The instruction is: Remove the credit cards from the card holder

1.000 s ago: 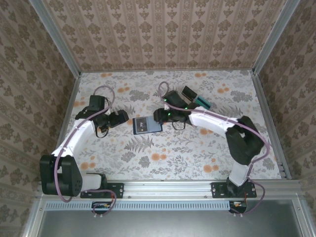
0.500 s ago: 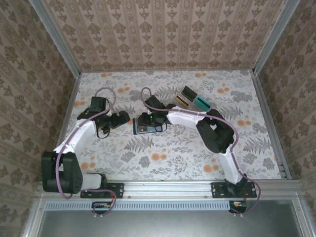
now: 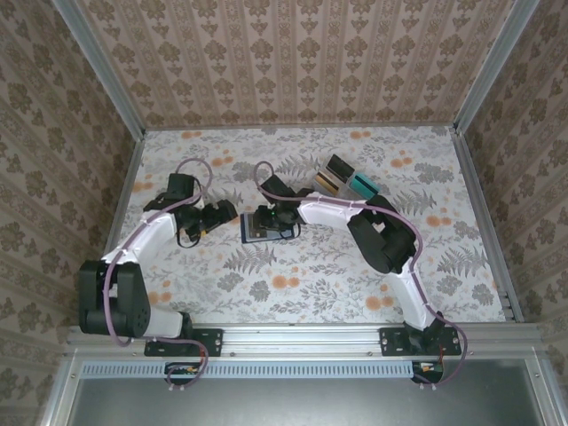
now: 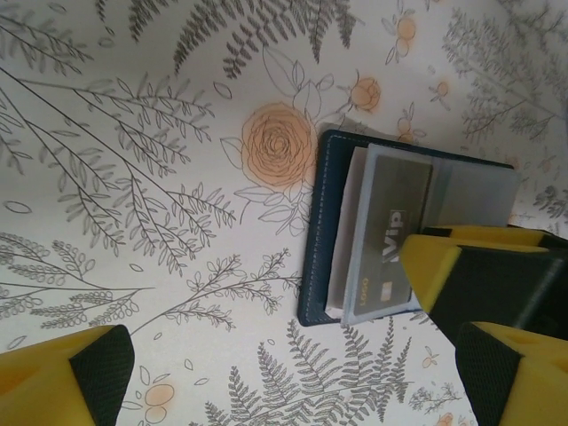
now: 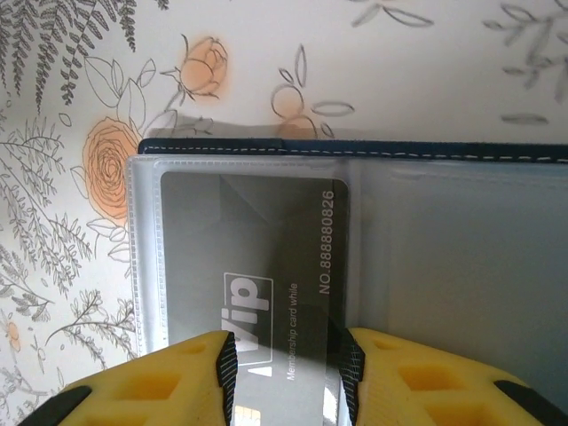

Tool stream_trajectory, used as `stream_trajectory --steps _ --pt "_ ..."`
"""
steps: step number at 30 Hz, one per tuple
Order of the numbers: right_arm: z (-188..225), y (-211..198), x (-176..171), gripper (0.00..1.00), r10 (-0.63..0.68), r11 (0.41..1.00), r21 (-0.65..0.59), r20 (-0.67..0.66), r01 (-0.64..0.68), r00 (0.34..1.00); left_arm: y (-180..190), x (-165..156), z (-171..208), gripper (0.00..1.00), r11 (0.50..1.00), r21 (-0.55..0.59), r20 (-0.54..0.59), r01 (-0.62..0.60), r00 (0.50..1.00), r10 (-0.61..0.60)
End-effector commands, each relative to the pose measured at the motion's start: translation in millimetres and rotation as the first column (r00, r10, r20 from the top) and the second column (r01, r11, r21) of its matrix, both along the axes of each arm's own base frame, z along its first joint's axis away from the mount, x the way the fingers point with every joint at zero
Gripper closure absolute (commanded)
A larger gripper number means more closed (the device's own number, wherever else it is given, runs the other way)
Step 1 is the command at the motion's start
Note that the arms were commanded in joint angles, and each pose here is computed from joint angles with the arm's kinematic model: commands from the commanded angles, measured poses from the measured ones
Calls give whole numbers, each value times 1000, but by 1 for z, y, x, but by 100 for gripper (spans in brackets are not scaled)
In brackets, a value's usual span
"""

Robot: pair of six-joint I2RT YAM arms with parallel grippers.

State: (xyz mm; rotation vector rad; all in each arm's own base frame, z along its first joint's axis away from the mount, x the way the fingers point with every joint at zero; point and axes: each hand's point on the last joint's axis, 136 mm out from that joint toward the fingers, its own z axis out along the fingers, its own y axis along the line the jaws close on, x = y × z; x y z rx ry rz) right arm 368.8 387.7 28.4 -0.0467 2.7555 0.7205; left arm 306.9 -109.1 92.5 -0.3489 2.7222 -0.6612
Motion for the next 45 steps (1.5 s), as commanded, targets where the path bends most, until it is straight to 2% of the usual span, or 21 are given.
stream_trajectory --steps 1,5,12,14,18,22,34,45 --pt "-27 -27 -39 59 -52 997 -65 -140 43 989 -15 5 5 3 999 -36 0 21 1000 -21" --pt "-8 -24 -41 59 -59 998 11 -123 60 991 -35 4 1 7 996 -66 -13 57 998 -58" --pt "39 -28 -25 59 -79 992 103 0 79 997 -71 -1 -9 21 979 -174 -55 104 992 -115" --pt "45 -32 -25 59 -90 988 127 15 87 996 -79 -1 -12 28 975 -191 -60 114 990 -128" --pt "40 -38 -24 61 -106 984 144 6 104 994 -92 0 -20 52 971 -200 -88 131 985 -151" --pt "33 -38 -24 65 -104 979 174 -16 105 994 -95 2 -27 66 973 -198 -109 117 984 -141" --pt "22 -28 -24 66 -56 975 213 -66 69 996 -98 2 -44 74 974 -184 -160 132 974 -163" --pt "15 -30 -23 67 -52 976 207 -89 69 995 -101 3 -55 75 973 -186 -184 133 968 -168"
